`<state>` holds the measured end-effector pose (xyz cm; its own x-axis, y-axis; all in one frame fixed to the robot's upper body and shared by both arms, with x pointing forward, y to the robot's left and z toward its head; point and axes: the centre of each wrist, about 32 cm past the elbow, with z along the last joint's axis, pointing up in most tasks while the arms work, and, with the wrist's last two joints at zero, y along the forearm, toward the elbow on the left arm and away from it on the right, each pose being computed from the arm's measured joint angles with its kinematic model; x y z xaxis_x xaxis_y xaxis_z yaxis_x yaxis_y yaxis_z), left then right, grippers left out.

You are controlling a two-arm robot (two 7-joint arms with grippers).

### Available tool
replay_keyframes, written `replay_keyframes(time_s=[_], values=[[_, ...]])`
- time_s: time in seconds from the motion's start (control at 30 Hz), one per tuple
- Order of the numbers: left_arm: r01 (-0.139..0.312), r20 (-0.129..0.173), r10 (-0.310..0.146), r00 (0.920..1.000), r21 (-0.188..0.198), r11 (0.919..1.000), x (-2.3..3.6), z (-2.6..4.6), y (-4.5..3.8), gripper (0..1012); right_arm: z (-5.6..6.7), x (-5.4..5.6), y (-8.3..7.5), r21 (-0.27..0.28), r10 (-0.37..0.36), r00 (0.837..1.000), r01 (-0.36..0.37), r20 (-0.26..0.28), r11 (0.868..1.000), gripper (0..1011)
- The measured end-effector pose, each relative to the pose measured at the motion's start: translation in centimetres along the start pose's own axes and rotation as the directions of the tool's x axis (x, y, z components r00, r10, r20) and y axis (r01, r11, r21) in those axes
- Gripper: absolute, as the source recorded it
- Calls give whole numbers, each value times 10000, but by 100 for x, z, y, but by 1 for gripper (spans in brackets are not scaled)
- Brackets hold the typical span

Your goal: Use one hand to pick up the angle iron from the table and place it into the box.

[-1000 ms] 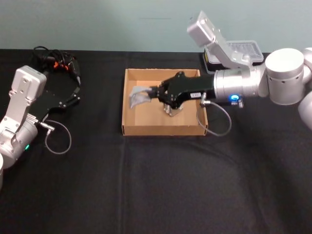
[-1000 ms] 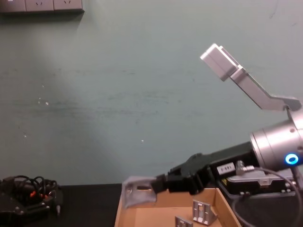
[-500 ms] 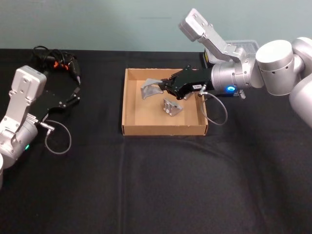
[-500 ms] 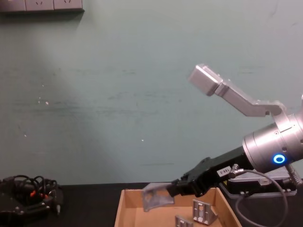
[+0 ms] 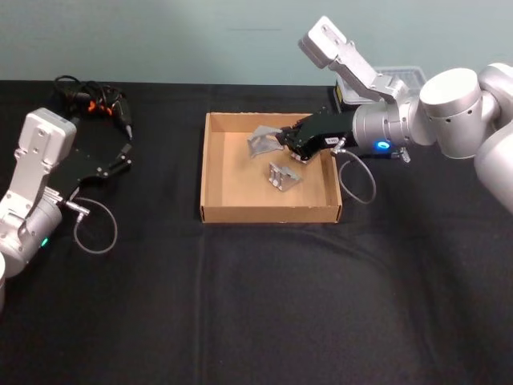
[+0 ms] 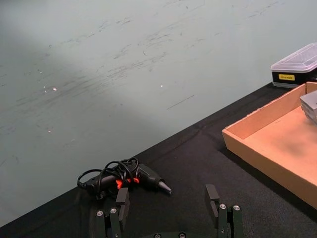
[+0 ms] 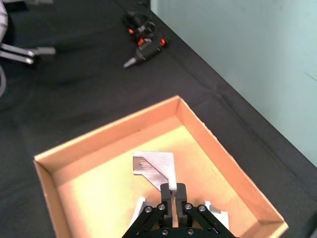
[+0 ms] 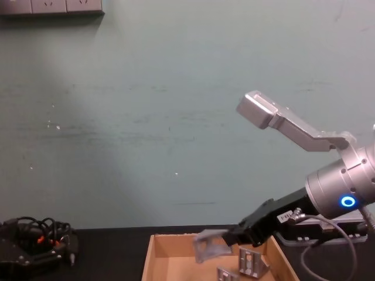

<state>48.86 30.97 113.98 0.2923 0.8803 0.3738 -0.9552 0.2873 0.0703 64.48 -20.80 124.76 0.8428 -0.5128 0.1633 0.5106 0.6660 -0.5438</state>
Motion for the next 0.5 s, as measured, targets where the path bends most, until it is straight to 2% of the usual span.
replay_keyframes(time_s=[0.13, 0.5], values=[[0, 0, 0, 10000, -1, 10000, 0, 0, 0, 1000, -9, 1, 16, -307, -121, 9999, 118, -76, 9995, 57], [-1, 0, 1, 10000, 0, 10000, 0, 0, 0, 1000, -6, 1, 12, -254, -109, 9999, 108, -42, 9996, 73]])
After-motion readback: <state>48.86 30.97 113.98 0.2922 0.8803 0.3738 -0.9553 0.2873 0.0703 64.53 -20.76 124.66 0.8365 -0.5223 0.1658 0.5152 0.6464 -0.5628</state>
